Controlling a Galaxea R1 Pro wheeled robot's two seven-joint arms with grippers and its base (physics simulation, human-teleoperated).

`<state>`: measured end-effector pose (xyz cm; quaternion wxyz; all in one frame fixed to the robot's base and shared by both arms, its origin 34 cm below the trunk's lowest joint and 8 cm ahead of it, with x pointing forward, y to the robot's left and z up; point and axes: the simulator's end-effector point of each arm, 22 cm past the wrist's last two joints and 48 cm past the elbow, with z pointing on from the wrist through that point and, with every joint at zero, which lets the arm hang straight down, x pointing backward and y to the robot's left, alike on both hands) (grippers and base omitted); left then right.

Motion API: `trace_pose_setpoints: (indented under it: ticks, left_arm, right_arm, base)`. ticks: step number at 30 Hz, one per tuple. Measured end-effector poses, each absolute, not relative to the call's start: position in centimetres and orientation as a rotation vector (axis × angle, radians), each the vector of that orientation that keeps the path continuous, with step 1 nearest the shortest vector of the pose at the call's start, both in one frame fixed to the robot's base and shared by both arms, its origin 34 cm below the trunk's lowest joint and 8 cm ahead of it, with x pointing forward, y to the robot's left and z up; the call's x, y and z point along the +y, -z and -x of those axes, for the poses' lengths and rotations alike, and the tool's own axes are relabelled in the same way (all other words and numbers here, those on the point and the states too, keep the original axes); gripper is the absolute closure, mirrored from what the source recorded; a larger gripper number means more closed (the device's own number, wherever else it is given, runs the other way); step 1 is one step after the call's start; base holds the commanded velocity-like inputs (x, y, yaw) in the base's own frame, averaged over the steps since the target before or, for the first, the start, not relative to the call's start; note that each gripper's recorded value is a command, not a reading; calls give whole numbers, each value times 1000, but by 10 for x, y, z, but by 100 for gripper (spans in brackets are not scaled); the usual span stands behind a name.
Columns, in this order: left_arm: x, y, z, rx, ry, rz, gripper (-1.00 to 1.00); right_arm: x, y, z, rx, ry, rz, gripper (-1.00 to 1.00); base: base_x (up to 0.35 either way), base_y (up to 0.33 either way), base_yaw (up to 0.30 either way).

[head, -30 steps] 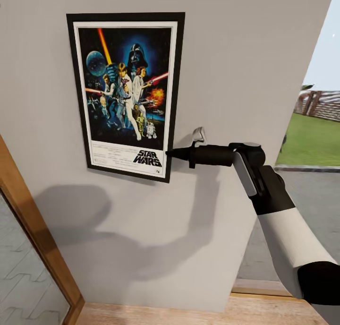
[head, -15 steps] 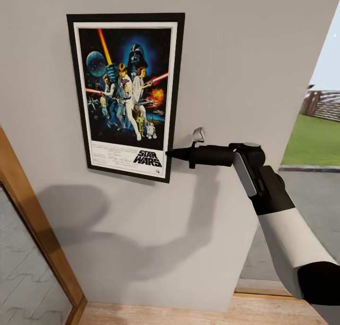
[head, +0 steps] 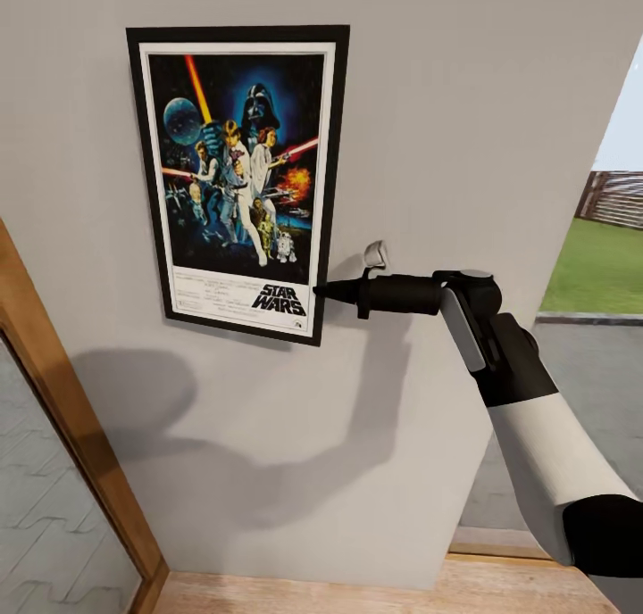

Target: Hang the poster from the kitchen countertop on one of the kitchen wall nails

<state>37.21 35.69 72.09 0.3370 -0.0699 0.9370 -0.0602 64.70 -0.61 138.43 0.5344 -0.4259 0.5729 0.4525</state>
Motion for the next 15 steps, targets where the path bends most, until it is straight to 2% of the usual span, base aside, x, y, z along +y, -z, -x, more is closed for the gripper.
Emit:
trace_pose_setpoints:
  ticks: [15]
  left_arm:
    - [357, -721, -372, 2441, 156, 184, -100]
  right_arm:
    - [-6, -1382, -647, 1369, -1081, 1013, 100]
  base:
    - [0, 0, 0]
